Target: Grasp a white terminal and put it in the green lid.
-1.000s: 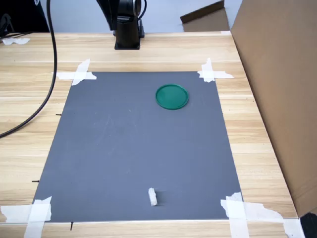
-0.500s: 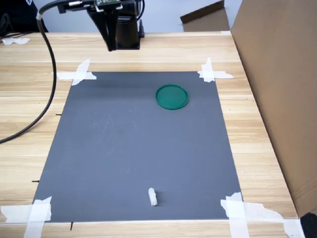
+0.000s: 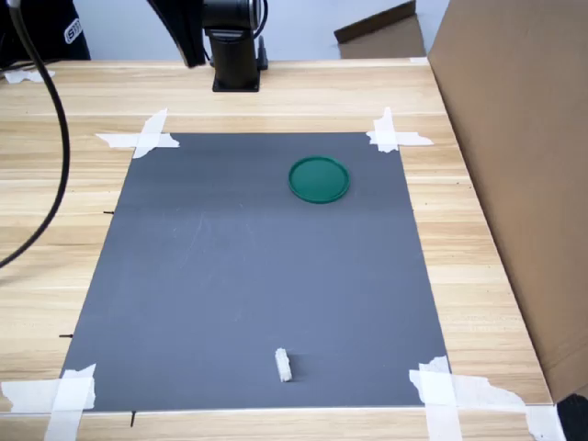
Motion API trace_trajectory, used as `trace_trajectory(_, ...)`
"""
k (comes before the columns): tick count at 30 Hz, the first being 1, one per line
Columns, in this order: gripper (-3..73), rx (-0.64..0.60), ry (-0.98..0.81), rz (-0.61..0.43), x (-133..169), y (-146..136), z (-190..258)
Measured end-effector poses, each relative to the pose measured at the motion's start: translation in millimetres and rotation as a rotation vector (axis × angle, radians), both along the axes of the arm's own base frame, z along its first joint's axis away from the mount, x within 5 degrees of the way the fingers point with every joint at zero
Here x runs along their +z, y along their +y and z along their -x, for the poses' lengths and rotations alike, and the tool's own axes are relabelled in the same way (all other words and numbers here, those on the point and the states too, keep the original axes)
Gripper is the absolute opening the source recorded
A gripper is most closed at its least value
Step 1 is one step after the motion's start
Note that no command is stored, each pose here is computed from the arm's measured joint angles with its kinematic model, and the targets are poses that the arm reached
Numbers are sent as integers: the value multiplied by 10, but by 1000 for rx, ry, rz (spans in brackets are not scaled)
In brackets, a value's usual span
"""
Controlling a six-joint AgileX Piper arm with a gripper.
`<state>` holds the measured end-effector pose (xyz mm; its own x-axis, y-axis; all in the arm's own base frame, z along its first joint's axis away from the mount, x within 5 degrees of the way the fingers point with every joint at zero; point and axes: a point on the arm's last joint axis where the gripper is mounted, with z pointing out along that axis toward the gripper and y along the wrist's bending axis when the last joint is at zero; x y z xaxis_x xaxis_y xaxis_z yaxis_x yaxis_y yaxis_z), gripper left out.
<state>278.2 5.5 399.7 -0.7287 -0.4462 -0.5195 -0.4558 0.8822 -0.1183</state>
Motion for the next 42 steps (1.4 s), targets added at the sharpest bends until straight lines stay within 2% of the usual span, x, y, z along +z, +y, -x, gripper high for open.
trace_trajectory(6,-28,-15,-54,12,205,-19,-129)
trace_trajectory(10,-28,-7,-43,9,160,0,-410)
trace_trajectory(15,-28,99,4,61,-38,295,-645)
trace_trajectory(25,-28,184,2,86,-54,518,-630)
trace_trajectory(27,-28,236,-2,100,-55,677,-599)
trace_trajectory(37,-28,181,-65,71,125,714,-737)
trace_trajectory(42,-28,133,-31,92,-13,674,-897)
